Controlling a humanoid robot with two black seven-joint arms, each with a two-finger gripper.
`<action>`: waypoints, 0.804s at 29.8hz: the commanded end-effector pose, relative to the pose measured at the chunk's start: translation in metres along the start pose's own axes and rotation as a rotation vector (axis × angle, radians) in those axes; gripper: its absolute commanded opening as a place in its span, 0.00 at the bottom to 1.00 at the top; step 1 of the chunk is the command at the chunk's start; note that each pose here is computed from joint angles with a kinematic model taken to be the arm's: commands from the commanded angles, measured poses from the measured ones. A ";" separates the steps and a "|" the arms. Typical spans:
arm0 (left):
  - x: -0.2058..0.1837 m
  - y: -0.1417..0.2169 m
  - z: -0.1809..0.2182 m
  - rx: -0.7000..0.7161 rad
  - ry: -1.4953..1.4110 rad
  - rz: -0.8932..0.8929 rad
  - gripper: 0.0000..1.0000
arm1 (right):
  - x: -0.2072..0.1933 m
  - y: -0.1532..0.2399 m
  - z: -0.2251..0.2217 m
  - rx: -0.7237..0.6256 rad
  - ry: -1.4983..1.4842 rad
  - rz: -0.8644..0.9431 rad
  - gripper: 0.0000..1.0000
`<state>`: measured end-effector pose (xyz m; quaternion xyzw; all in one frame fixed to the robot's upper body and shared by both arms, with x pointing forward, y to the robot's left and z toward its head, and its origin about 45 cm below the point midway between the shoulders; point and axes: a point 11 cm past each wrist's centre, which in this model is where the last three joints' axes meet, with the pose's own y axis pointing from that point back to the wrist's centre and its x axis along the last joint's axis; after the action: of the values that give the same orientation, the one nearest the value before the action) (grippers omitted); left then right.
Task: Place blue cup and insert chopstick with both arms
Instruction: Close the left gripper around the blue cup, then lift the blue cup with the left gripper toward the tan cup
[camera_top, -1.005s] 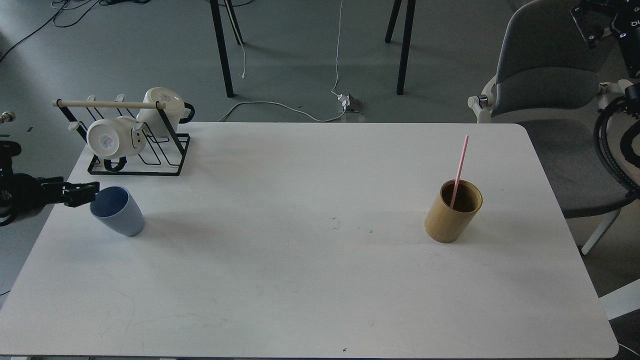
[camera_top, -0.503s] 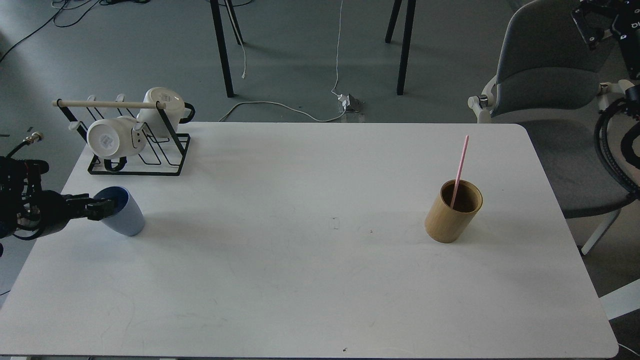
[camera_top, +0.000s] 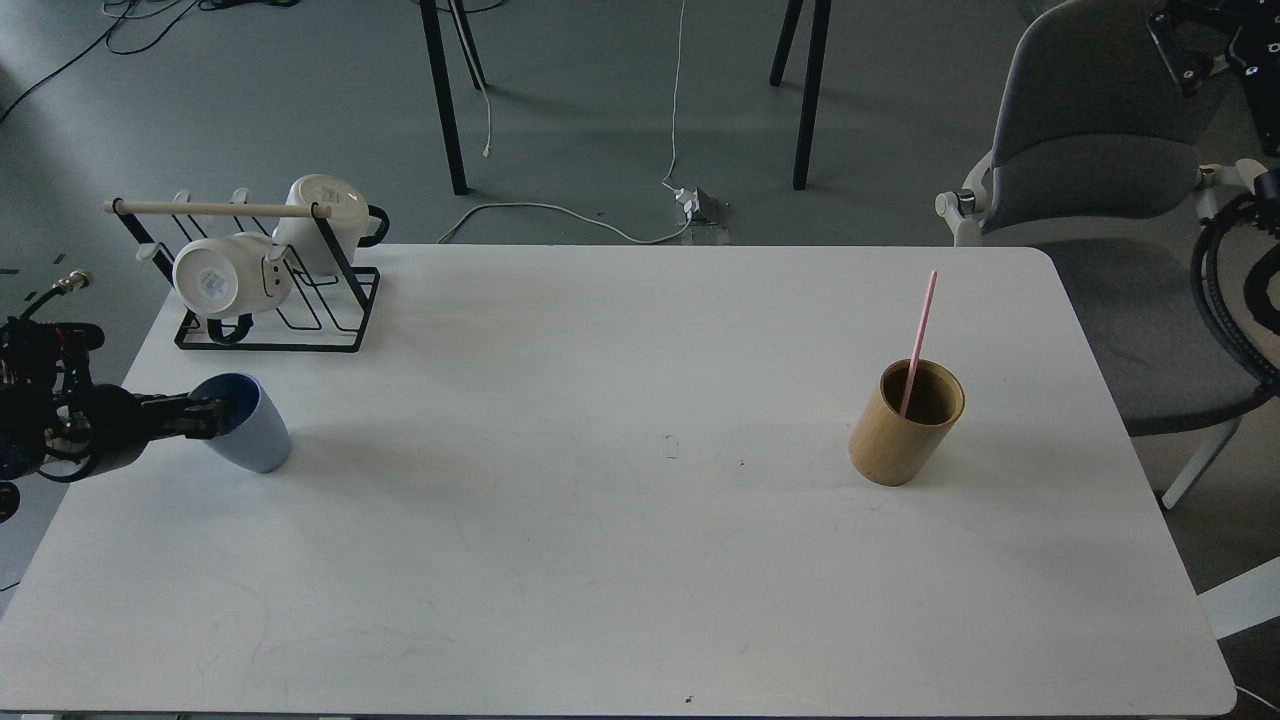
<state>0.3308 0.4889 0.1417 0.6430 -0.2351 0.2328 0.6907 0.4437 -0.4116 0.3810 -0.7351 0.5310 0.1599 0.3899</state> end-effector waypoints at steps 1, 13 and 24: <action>-0.002 -0.002 -0.003 -0.009 -0.005 -0.007 0.05 | 0.001 0.001 -0.005 0.003 0.011 0.003 1.00; 0.074 0.023 0.065 -0.242 -0.074 0.018 0.00 | -0.003 -0.002 -0.017 0.011 0.035 -0.010 1.00; 0.158 0.049 0.243 -0.444 -0.534 0.077 0.00 | -0.007 -0.005 -0.037 0.025 0.084 -0.011 1.00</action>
<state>0.4073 0.3103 0.2871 0.5260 -0.4230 0.0645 0.7350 0.4390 -0.4329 0.4090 -0.7388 0.5440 0.1228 0.3784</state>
